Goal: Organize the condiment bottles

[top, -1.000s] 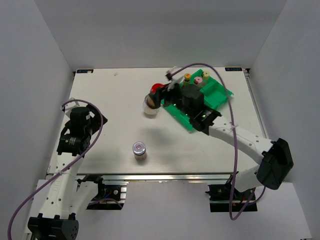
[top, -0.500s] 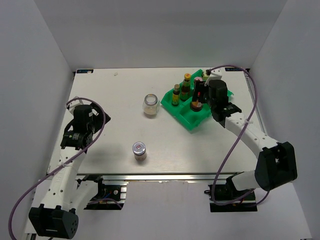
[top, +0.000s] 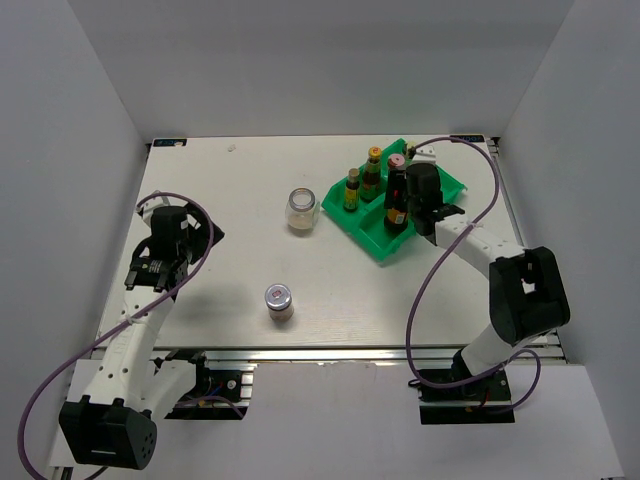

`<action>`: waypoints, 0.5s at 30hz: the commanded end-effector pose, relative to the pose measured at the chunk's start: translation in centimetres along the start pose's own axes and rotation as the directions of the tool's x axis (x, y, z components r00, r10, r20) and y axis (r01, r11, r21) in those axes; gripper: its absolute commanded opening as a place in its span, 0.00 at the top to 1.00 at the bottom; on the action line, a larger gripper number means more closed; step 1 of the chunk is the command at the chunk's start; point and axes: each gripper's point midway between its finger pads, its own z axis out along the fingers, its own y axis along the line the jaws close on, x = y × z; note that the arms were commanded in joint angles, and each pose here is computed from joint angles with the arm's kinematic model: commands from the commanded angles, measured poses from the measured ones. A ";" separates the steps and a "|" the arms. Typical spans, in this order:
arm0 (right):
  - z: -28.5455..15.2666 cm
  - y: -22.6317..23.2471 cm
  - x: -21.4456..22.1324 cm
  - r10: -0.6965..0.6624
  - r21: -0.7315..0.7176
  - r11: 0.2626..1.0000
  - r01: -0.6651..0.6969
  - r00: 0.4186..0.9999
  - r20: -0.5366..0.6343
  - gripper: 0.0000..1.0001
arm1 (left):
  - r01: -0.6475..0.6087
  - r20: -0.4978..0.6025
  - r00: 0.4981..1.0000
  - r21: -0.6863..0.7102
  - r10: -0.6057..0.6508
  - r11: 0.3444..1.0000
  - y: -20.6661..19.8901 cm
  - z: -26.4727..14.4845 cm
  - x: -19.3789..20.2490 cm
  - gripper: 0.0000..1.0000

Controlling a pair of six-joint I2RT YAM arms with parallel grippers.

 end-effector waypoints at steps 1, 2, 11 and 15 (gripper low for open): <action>0.0 0.1 -7.1 0.095 0.016 0.995 -0.101 0.969 0.230 0.82 | 0.012 0.006 1.000 0.019 -0.012 1.000 -0.4 0.3 0.0 0.02; 0.5 0.0 -6.5 0.098 0.021 0.994 -0.105 0.971 0.218 0.80 | 0.012 0.005 1.000 0.018 -0.012 1.000 -0.4 0.4 0.0 0.02; 0.0 0.7 -6.9 0.097 -0.018 0.995 -0.096 0.971 0.220 0.22 | 0.029 0.007 1.000 0.040 -0.029 0.999 -1.0 0.7 0.0 0.02; -1.9 1.5 -8.4 0.100 -0.087 0.993 -0.081 0.963 0.251 0.11 | 0.028 0.004 1.000 0.035 -0.028 0.999 -0.8 0.8 0.1 0.02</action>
